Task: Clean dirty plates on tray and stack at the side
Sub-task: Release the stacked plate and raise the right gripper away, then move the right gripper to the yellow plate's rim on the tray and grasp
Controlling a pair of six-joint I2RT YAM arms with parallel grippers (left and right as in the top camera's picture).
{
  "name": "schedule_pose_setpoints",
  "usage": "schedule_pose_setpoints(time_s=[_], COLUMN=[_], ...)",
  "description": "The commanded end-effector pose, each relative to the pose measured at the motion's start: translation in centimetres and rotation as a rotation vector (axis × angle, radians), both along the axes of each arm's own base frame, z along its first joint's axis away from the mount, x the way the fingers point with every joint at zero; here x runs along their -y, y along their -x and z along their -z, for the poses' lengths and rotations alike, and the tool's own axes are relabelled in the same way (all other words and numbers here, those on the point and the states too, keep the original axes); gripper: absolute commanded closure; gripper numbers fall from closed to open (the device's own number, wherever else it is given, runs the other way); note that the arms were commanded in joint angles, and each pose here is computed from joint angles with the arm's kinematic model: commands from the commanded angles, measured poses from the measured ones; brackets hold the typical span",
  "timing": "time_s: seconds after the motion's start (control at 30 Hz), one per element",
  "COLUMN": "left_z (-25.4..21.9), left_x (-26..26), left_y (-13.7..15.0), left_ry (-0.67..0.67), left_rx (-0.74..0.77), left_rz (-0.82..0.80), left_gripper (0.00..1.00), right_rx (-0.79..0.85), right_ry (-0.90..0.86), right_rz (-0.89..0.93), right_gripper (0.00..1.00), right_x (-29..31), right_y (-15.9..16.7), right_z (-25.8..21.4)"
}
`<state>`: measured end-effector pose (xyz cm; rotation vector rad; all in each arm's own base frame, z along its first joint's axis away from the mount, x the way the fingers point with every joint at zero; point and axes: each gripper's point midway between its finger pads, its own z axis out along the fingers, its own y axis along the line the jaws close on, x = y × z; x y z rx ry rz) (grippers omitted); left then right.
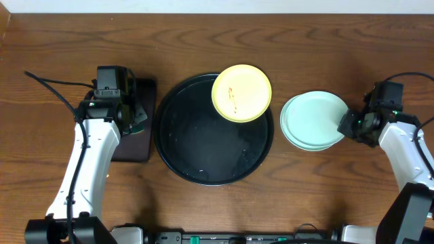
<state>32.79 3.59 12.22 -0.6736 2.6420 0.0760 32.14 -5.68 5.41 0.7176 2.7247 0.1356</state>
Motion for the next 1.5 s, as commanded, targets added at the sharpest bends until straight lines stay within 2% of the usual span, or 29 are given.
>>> schedule_pose_setpoints(time_s=[0.0, 0.13, 0.2, 0.27, 0.47, 0.57, 0.7, 0.87, 1.03, 1.17, 1.2, 1.37, 1.4, 1.47], left_z=[-0.5, -0.5, -0.5, -0.5, -0.5, -0.5, -0.5, -0.5, -0.5, -0.5, -0.5, -0.5, -0.5, -0.5], left_x=[-0.4, -0.4, -0.4, -0.4, -0.4, -0.4, -0.4, -0.4, -0.4, -0.4, -0.4, -0.4, -0.4, -0.4], left_y=[-0.3, -0.3, -0.3, -0.3, -0.3, -0.3, -0.3, -0.3, -0.3, -0.3, -0.3, -0.3, -0.3, -0.3], left_ry=[-0.011, -0.011, -0.011, -0.012, -0.011, -0.011, -0.011, -0.011, -0.011, -0.011, -0.011, -0.011, -0.011, -0.011], left_rx=[0.012, 0.012, 0.012, 0.013, 0.012, 0.012, 0.013, 0.012, 0.012, 0.012, 0.012, 0.012, 0.012, 0.012], left_rz=[-0.017, -0.018, -0.018, -0.018, -0.018, -0.018, -0.018, -0.018, -0.018, -0.018, -0.017, -0.018, -0.017, -0.018], left_gripper=[0.93, 0.93, 0.93, 0.93, 0.93, 0.93, 0.93, 0.93, 0.92, 0.93, 0.93, 0.93, 0.92, 0.93], right_rx=[0.017, 0.011, 0.015, 0.033, 0.195, 0.282, 0.334, 0.238, 0.103, 0.068, 0.057, 0.035, 0.029, 0.018], right_ry=[-0.029, -0.037, -0.031, -0.031, -0.073, -0.08, -0.064, -0.083, -0.112, -0.154, -0.172, -0.222, -0.223, -0.225], right_rz=[-0.069, -0.114, -0.156, -0.202, -0.421, -0.525, -0.608, -0.667, -0.763, -0.815, -0.821, -0.832, -0.832, -0.832], right_gripper=[0.85, 0.66, 0.6, 0.47, 0.1, 0.01, 0.01, 0.01, 0.01, 0.01, 0.04, 0.44, 0.5, 0.56], right_x=[-1.5, -3.0, -3.7, -4.6, -9.8, -12.2, -14.5, -16.6, -18.6, -20.1, -20.6, -21.6, -21.6, -21.7], right_y=[-0.4, -0.6, -1.1, -1.8, -5.4, -7.1, -9.8, -12.8, -14.7, -15.5, -15.6, -16.2, -16.4, -16.5], right_z=[-0.2, -0.8, -1.7, -2.9, -7.9, -9.7, -11.0, -10.7, -8.5, -5.5, -4.5, -1.1, -0.4, 0.7])
